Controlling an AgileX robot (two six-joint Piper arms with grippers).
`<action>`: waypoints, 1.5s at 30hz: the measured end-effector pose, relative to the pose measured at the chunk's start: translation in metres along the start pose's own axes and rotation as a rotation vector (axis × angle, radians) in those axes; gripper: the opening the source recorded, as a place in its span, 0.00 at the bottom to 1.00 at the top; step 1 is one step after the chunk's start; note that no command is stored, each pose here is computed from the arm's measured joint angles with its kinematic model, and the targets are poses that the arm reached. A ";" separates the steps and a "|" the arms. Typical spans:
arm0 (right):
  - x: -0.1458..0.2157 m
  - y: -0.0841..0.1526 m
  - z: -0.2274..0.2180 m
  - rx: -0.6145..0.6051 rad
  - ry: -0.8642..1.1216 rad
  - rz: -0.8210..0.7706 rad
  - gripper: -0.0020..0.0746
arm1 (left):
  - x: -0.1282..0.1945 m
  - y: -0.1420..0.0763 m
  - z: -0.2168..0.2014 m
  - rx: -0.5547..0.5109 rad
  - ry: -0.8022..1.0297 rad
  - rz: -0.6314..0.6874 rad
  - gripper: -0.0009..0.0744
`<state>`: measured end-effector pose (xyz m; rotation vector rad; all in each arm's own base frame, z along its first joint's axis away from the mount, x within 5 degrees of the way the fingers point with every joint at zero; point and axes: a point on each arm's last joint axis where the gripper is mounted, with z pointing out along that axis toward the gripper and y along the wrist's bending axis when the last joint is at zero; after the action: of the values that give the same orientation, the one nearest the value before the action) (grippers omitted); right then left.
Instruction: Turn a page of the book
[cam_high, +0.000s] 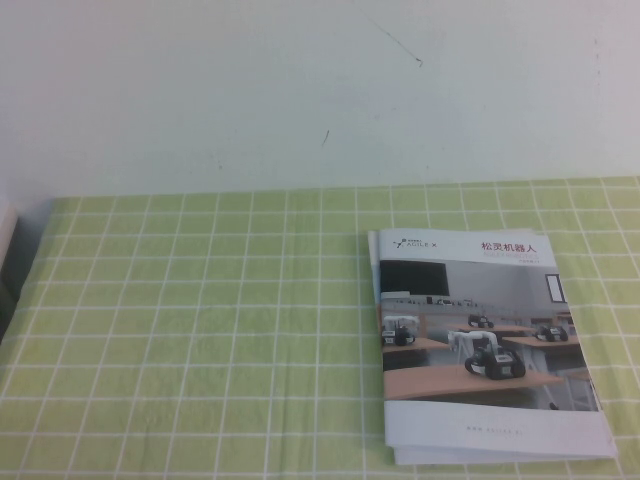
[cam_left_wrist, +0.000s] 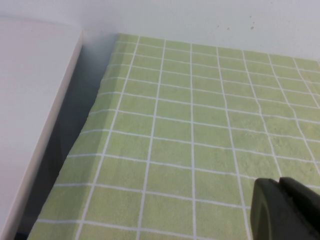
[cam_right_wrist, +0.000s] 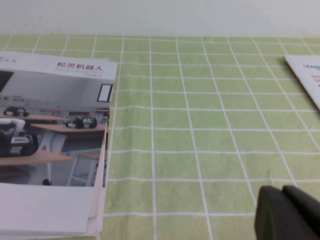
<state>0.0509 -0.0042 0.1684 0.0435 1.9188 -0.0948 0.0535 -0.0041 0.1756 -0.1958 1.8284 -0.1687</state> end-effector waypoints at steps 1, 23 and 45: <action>0.000 0.000 0.000 0.000 0.000 0.000 0.02 | 0.000 0.000 0.000 0.000 0.000 0.000 0.01; 0.000 0.000 0.000 -0.001 0.000 0.002 0.02 | 0.000 -0.001 0.000 0.013 0.001 -0.036 0.01; 0.000 0.001 0.000 -0.009 -0.001 0.029 0.02 | 0.001 -0.003 0.000 0.032 0.008 -0.083 0.01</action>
<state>0.0510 -0.0034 0.1684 0.0654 1.9171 -0.0667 0.0534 -0.0070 0.1757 -0.2494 1.8252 -0.2568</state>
